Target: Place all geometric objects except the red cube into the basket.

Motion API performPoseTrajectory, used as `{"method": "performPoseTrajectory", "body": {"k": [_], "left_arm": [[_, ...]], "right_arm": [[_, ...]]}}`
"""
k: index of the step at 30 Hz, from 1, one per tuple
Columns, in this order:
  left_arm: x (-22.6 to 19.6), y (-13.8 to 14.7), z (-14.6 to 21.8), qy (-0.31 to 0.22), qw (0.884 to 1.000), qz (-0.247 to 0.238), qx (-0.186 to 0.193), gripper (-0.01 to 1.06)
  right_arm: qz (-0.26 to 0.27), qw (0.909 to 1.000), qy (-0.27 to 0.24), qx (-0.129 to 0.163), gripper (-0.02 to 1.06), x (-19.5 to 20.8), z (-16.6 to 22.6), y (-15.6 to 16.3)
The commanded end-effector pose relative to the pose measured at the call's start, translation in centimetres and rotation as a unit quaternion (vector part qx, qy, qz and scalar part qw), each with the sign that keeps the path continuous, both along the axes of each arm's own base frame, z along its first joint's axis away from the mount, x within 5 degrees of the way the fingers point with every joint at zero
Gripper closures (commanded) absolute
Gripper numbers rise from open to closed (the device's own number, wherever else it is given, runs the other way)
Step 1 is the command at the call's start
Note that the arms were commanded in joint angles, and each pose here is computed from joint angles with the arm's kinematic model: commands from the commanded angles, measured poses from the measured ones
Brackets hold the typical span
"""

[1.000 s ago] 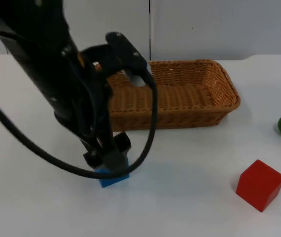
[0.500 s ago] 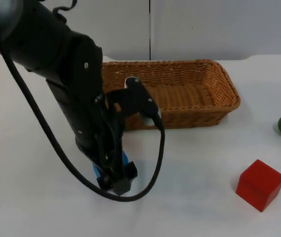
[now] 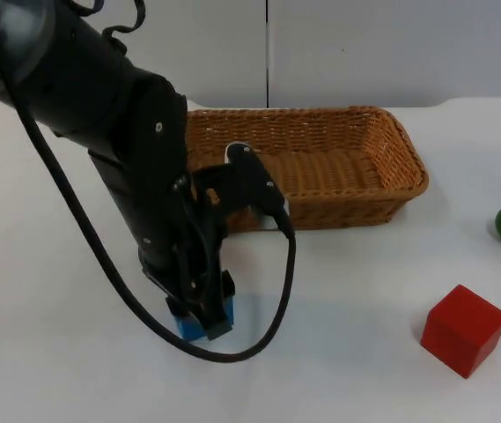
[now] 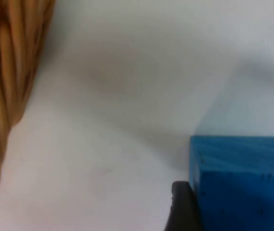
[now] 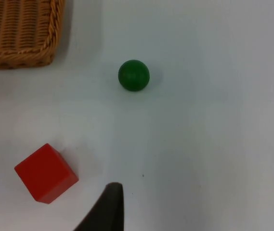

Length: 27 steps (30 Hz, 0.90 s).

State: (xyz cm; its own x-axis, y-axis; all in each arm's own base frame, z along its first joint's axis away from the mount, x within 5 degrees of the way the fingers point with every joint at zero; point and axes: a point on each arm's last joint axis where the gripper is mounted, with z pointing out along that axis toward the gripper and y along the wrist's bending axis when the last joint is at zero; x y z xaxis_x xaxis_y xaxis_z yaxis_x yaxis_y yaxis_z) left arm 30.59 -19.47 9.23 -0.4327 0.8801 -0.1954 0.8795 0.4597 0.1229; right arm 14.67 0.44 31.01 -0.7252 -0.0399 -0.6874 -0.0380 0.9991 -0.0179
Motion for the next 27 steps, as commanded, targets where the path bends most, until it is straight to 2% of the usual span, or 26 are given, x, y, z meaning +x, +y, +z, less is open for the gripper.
{"method": "performPoseTrajectory", "body": {"k": [1, 4, 6, 7, 9, 12, 13, 16, 17, 20, 23, 27], "left_arm": [[-0.3, -0.2, 1.2, 0.005, 1.000, 0.006, -0.002, 1.05], [-0.9, 0.2, 4.3, 0.002, 1.000, 0.029, -0.012, 1.05], [-1.4, 0.3, 7.3, -0.013, 0.998, 0.043, -0.040, 1.05], [-1.4, 0.3, 7.3, -0.013, 0.998, 0.043, -0.040, 1.05], [-2.2, 0.4, 10.3, -0.026, 0.995, 0.058, -0.076, 1.05], [-3.0, 0.5, 14.0, -0.056, 0.983, 0.090, -0.147, 1.05], [-3.0, 0.5, 14.0, -0.056, 0.983, 0.090, -0.147, 1.05], [-3.1, 0.4, 15.8, -0.075, 0.969, 0.116, -0.205, 1.05], [-3.1, 0.4, 15.8, -0.075, 0.969, 0.116, -0.205, 1.05], [-2.4, -0.1, 15.8, -0.089, 0.958, 0.135, -0.235, 1.05], [-1.7, -0.6, 15.9, -0.092, 0.957, 0.135, -0.238, 1.05], [2.4, -2.8, 15.7, -0.106, 0.959, 0.122, -0.232, 1.05]], "right_arm": [[0.004, 1.0000, -0.004, -0.006, -0.01, 0.0, 0.1, -0.1], [0.004, 1.0000, -0.004, -0.006, -0.01, 0.0, 0.1, -0.1], [0.004, 1.0000, -0.004, -0.006, -0.01, 0.0, 0.1, -0.1], [0.004, 1.0000, -0.004, -0.006, -0.01, 0.0, 0.1, -0.1], [0.004, 1.0000, -0.004, -0.006, -0.01, 0.0, 0.1, -0.1], [0.004, 1.0000, -0.004, -0.006, -0.01, 0.0, 0.1, -0.1], [0.004, 1.0000, -0.004, -0.006, -0.01, 0.0, 0.1, -0.1], [0.004, 1.0000, -0.004, -0.006, -0.01, 0.0, 0.1, -0.1], [0.004, 1.0000, -0.004, -0.006, -0.01, 0.0, 0.1, -0.1], [0.004, 1.0000, -0.004, -0.006, -0.01, 0.0, 0.1, -0.1], [0.004, 1.0000, -0.005, -0.006, -0.01, 0.1, 0.1, -0.1], [0.004, 1.0000, -0.005, -0.006, -0.01, 0.1, 0.1, -0.1]]}}
